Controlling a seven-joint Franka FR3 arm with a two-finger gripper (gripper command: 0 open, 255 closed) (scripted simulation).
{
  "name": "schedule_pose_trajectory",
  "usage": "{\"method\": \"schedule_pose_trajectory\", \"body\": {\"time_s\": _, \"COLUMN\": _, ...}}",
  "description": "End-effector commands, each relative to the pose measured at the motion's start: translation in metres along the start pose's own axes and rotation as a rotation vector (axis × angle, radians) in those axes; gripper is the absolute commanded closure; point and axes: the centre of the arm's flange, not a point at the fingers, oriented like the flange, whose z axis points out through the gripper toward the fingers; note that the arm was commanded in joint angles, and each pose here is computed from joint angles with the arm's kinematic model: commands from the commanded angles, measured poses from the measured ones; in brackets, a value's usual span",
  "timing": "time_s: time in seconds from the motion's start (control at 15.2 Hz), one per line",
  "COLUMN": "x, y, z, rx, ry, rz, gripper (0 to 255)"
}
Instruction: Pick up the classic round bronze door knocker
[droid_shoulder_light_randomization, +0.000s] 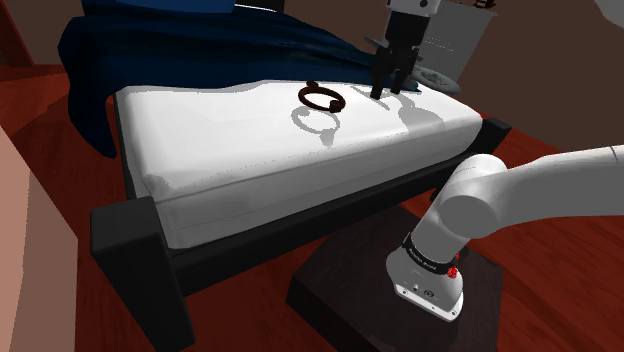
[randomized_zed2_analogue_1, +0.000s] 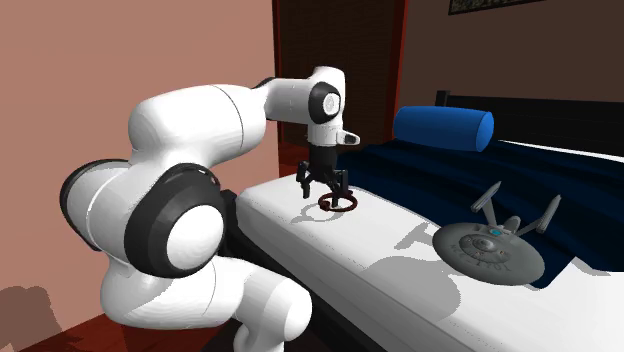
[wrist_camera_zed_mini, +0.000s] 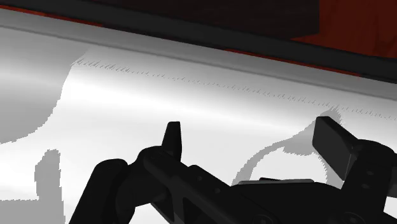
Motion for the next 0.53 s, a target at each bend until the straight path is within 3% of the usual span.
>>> {"method": "schedule_pose_trajectory", "body": {"time_s": 0.0, "x": 0.000, "y": 0.000, "z": 0.000, "rx": 0.000, "ry": 0.000, "rz": 0.000, "gripper": 0}}
{"method": "schedule_pose_trajectory", "body": {"time_s": 0.46, "x": 0.089, "y": 0.007, "z": 0.010, "rx": -0.051, "ry": 0.012, "rz": 0.021, "gripper": 0}}
